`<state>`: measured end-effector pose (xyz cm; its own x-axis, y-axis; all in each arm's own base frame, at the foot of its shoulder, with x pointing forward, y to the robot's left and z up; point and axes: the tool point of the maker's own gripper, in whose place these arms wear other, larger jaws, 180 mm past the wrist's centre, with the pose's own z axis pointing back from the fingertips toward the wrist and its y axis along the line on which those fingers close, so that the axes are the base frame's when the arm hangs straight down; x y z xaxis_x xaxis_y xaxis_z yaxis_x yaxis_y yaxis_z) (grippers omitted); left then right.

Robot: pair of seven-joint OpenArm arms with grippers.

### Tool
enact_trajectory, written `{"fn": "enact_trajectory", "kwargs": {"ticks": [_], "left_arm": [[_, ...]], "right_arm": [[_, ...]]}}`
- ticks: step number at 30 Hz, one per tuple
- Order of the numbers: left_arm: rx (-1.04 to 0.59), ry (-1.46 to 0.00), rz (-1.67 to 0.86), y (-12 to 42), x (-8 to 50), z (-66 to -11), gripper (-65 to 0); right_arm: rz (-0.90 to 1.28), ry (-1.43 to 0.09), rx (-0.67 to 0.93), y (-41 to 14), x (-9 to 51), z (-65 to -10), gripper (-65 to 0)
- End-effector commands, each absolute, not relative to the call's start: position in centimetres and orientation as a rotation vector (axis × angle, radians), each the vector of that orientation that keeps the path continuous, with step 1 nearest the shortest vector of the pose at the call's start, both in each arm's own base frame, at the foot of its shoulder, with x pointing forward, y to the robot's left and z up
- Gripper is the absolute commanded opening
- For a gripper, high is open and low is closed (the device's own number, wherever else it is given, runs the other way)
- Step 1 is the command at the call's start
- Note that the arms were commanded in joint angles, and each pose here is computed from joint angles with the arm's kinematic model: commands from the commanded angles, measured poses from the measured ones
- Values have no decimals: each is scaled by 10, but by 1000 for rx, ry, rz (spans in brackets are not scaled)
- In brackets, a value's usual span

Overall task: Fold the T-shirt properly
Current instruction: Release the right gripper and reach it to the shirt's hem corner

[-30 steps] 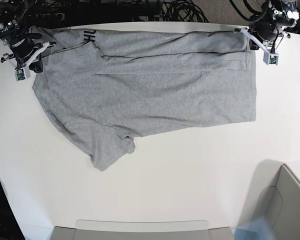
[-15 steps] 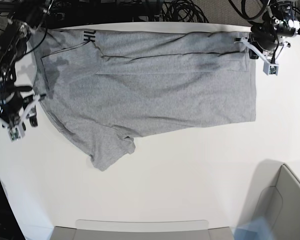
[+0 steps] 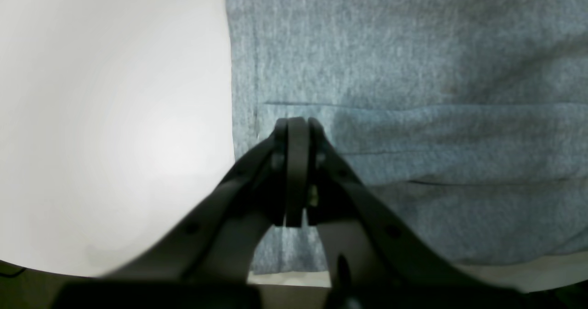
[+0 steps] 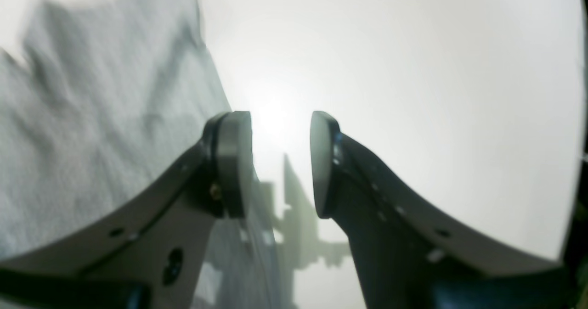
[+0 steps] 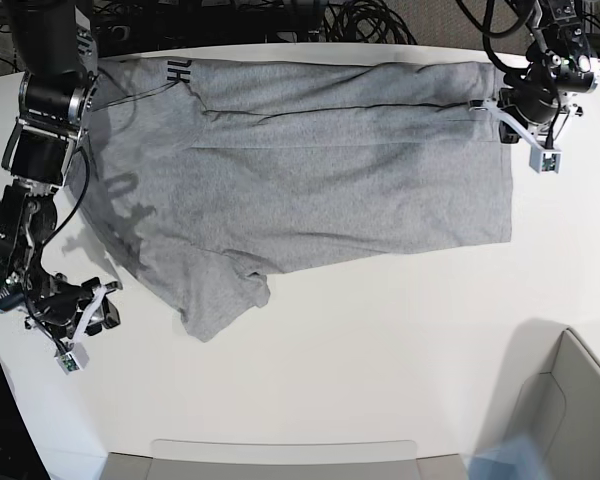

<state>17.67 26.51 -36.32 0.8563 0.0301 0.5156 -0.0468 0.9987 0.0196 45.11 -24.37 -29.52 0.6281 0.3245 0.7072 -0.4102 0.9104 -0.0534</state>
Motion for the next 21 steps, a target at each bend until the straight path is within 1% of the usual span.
{"fn": "enact_trajectory", "kwargs": {"ticks": [1,6,9,11,14,15,18,21], "left_arm": [[45,-566,25,268,181,-356,-646],[45,-578,26,268,185,-354,-575],[45,-601,26,268,193,-349,-555],[45,-601,26,268,193,-349,-551],[44,-601,25,267,193,-350,-552],[43,-602,26,267,194,-349,-552],[42,-617,27,267,199,-346,-552],[42,-621,27,267,200,-346,-552]], "right_arm": [[430,-832,108,-250,467,-275,-445],[362,-835,236,-240,500,-287,-445],[323,-870,298,-234,515,-287,-445],[333,-871,336,-227,519,-288,-445],[284,-873,375,-225,526,-289,-445],[262,-896,389,-226,530,-286,-445],[213,-923,419,-226,531,-291,-445],[202,-915,441,-217,529,-302,-445]]}}
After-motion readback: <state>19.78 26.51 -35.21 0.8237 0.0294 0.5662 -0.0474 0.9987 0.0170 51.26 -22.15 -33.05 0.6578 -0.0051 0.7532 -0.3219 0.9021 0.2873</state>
